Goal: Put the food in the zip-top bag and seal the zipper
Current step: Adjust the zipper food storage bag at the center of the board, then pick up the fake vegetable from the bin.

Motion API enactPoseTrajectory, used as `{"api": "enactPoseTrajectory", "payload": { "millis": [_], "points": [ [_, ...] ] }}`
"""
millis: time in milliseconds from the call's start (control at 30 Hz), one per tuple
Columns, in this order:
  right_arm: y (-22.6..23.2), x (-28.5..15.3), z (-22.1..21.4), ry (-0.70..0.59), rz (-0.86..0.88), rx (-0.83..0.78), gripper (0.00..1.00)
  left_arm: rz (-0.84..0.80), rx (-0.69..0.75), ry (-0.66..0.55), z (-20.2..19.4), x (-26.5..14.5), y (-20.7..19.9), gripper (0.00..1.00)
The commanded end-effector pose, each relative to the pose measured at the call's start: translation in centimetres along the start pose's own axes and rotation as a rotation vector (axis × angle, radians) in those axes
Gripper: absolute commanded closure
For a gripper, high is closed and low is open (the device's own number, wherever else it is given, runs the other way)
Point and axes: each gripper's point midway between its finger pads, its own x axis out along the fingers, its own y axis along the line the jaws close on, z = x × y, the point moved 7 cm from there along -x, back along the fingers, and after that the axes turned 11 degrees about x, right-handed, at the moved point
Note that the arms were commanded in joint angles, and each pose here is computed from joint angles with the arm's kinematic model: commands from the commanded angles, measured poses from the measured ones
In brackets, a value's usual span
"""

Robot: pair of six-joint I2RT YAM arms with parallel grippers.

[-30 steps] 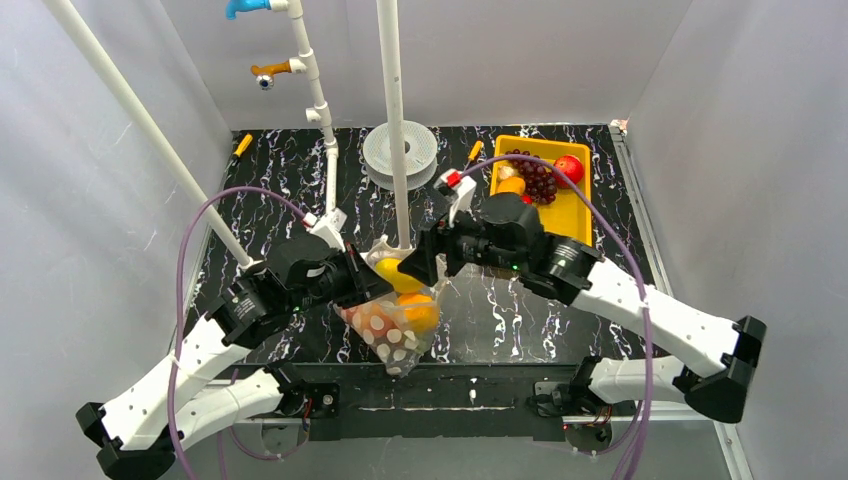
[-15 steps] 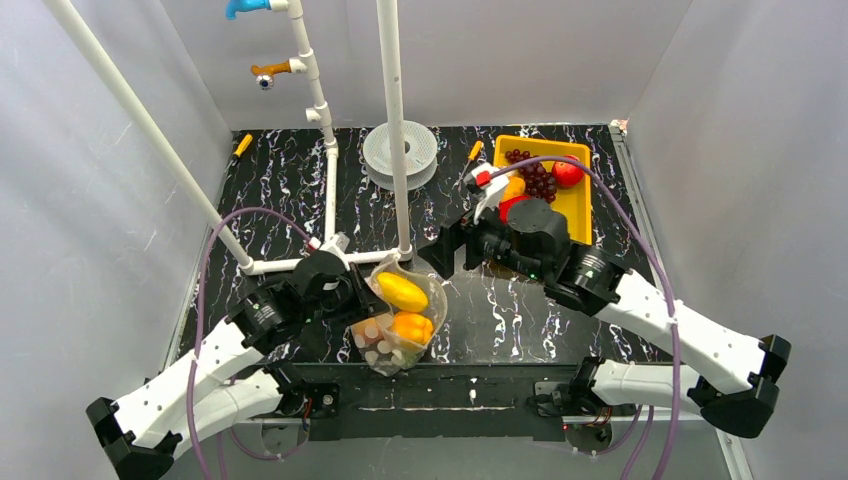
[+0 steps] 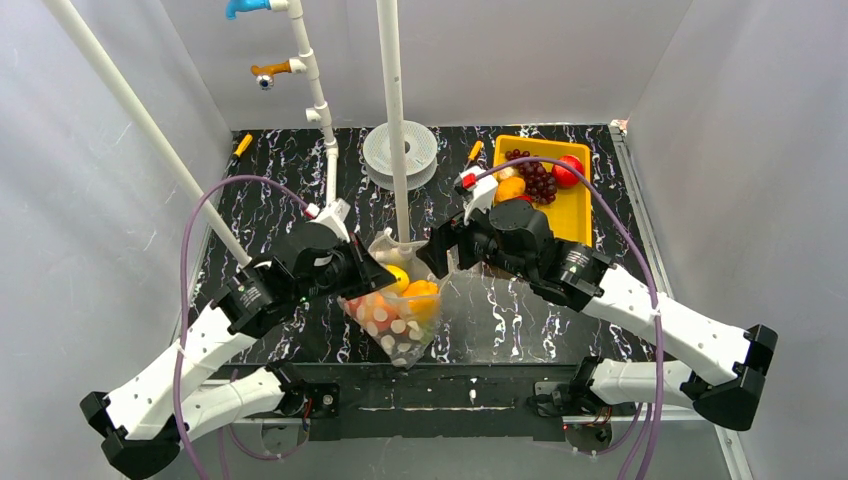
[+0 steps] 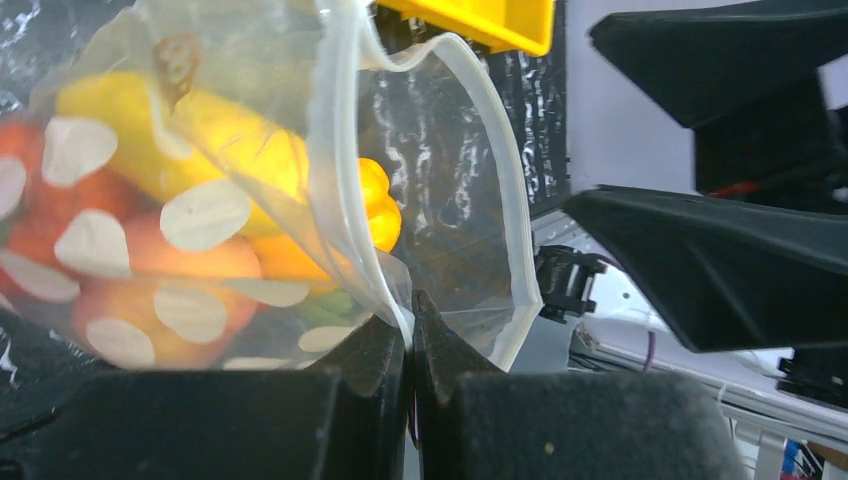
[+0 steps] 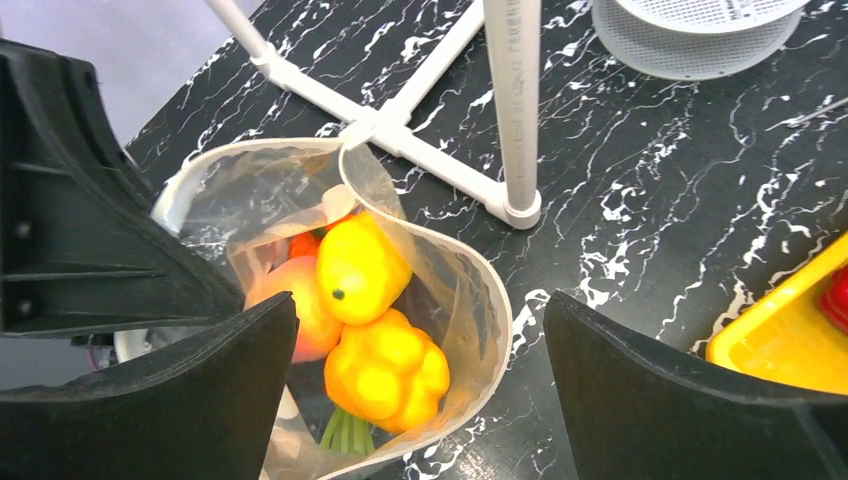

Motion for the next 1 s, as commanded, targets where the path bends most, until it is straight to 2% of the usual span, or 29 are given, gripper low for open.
{"api": "enactPoseTrajectory", "payload": {
  "millis": [0, 200, 333, 467, 700, 767, 867, 967],
  "points": [
    [-0.9, -1.2, 1.2, -0.09, -0.063, -0.005, 0.02, -0.069, 0.069, -0.046, 1.6, -1.1, -1.8, 1.0],
    [-3.6, -1.6, 1.6, -0.123, -0.18, 0.062, 0.02, 0.011, 0.012, 0.036, -1.1, 1.0, 0.9, 1.0],
    [-7.6, -1.6, 2.1, -0.145, -0.323, 0.185, 0.02, 0.033, -0.046, 0.101, -3.1, 1.9, 2.3, 1.0],
    [-12.2, -1.2, 1.6, -0.16, -0.441, 0.325, 0.02, 0.027, -0.049, 0.076, -3.1, 1.6, 2.4, 1.0],
    [-19.1, 0.1, 0.9, -0.124, -0.682, 0.391, 0.02, 0.043, -0.012, 0.072, -2.3, 1.3, 1.9, 1.0],
    [-20.7, 0.4, 1.0, -0.125, -0.733, 0.479, 0.02, 0.044, -0.013, 0.077, -2.3, 1.5, 2.0, 1.0],
    [-22.9, 0.7, 0.5, -0.122, -0.775, 0.695, 0.02, 0.048, -0.016, 0.081, -2.4, 1.7, 2.0, 1.0],
    [-24.8, 1.7, -0.5, -0.112, -0.752, 0.894, 0.02, 0.05, -0.019, 0.08, -2.5, 1.9, 2.1, 1.0]
  ]
}}
